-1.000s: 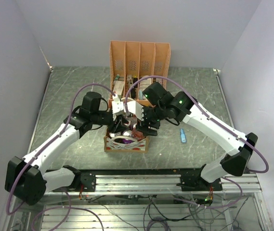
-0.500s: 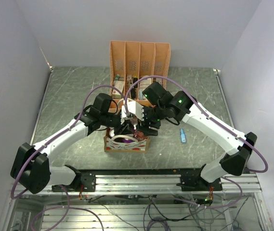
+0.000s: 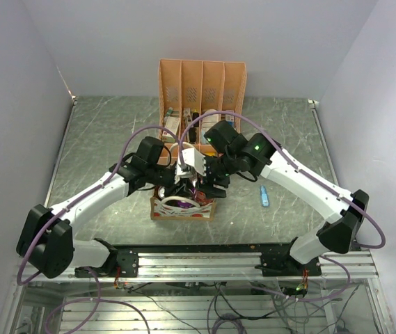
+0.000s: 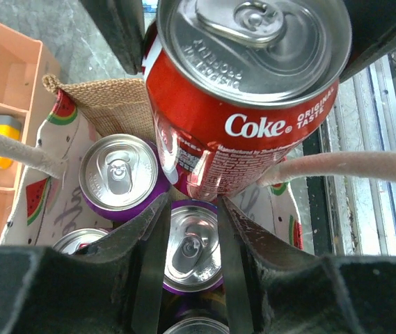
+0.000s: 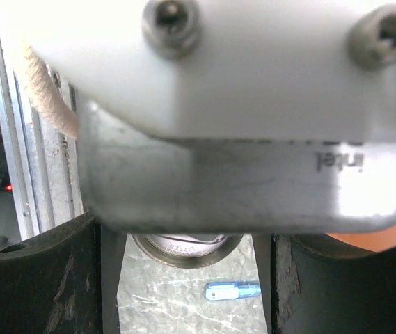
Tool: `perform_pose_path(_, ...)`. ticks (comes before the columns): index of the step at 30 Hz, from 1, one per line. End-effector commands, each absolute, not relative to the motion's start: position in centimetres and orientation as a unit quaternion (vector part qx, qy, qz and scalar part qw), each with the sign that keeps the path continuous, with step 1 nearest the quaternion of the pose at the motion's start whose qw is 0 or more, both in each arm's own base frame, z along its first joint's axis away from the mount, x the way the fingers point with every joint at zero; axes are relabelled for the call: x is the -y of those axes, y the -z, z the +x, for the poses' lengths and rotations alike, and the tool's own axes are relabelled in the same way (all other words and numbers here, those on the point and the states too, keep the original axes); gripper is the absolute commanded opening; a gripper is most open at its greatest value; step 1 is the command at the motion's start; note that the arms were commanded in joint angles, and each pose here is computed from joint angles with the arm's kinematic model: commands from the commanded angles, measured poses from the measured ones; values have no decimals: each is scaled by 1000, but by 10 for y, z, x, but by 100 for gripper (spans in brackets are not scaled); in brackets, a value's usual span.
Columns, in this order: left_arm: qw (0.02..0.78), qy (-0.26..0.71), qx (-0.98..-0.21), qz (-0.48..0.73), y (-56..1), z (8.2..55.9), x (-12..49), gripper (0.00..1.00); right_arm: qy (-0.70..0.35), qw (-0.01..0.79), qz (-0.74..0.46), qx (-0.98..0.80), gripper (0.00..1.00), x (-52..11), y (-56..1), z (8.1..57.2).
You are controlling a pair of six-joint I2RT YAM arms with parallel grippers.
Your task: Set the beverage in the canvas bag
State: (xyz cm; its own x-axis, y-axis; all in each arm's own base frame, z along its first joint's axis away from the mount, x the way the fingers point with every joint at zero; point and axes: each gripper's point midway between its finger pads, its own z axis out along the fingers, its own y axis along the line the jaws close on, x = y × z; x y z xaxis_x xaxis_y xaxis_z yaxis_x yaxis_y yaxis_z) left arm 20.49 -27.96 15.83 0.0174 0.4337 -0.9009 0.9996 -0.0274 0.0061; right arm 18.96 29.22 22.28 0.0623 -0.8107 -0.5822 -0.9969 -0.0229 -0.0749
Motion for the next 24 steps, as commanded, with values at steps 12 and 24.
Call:
perform_pose_path(12, 377, 385, -525, 659, -154, 183, 277, 48, -230, 223, -676, -663, 13, -304, -203, 180)
perform_pose_path(24, 407, 363, -519, 659, -169, 187, 262, 53, -205, 216, -673, -677, 12, -297, -185, 187)
